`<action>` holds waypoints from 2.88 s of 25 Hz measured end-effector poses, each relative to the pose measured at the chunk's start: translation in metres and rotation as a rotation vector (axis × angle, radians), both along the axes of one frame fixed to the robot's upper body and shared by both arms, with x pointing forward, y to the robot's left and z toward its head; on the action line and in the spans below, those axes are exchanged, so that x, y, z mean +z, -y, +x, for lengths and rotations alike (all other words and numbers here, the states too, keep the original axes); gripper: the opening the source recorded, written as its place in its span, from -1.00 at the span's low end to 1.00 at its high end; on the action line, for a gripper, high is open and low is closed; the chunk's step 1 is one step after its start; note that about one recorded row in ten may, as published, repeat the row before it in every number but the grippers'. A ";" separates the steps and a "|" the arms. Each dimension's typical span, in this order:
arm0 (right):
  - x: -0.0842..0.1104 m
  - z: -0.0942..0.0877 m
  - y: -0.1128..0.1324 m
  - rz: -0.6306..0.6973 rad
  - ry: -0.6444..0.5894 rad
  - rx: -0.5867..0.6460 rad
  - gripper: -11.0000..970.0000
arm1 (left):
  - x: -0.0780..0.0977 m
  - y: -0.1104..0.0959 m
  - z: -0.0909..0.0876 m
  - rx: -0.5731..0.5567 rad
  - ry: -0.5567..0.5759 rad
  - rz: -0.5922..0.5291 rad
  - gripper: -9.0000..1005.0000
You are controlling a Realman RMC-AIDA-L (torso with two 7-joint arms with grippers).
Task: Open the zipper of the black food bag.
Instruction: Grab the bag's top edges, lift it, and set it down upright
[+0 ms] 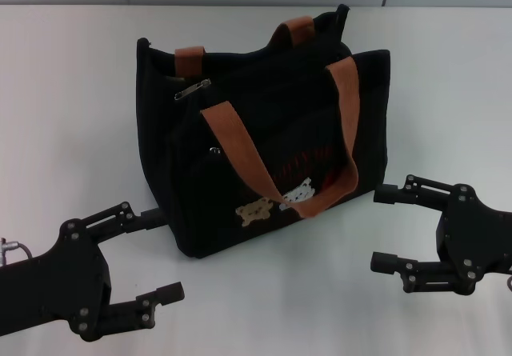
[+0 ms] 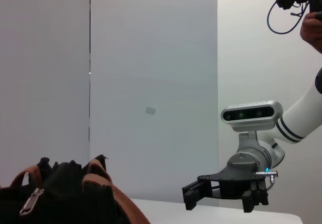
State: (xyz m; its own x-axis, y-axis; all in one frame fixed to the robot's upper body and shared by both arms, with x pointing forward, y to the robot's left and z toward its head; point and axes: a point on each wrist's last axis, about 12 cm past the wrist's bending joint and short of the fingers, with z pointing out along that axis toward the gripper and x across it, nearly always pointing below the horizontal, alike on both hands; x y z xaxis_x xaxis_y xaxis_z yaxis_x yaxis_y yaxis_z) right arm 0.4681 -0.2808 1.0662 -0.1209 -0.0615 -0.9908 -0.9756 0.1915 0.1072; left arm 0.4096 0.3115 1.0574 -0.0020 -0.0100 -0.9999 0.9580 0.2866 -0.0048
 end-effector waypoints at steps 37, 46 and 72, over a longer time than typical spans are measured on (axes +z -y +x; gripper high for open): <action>-0.001 -0.002 0.001 0.024 0.026 -0.027 0.74 | -0.031 0.023 0.016 0.261 0.007 -0.029 0.48; -0.001 -0.003 0.000 0.042 0.034 -0.034 0.74 | -0.040 0.038 0.022 0.349 -0.007 -0.062 0.46; 0.000 -0.011 0.010 0.187 0.159 -0.241 0.74 | -0.039 0.056 0.032 0.350 0.045 -0.068 -0.68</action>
State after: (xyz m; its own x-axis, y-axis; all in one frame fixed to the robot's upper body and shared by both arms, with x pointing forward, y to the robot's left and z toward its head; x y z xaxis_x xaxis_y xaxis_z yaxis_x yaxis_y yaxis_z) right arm 0.4573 -0.2908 1.0665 0.0467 0.1343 -0.9898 -0.9122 0.4096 0.0125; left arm 0.4417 0.2559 1.0182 0.0575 -0.0691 -0.9960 0.8016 0.5978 0.0048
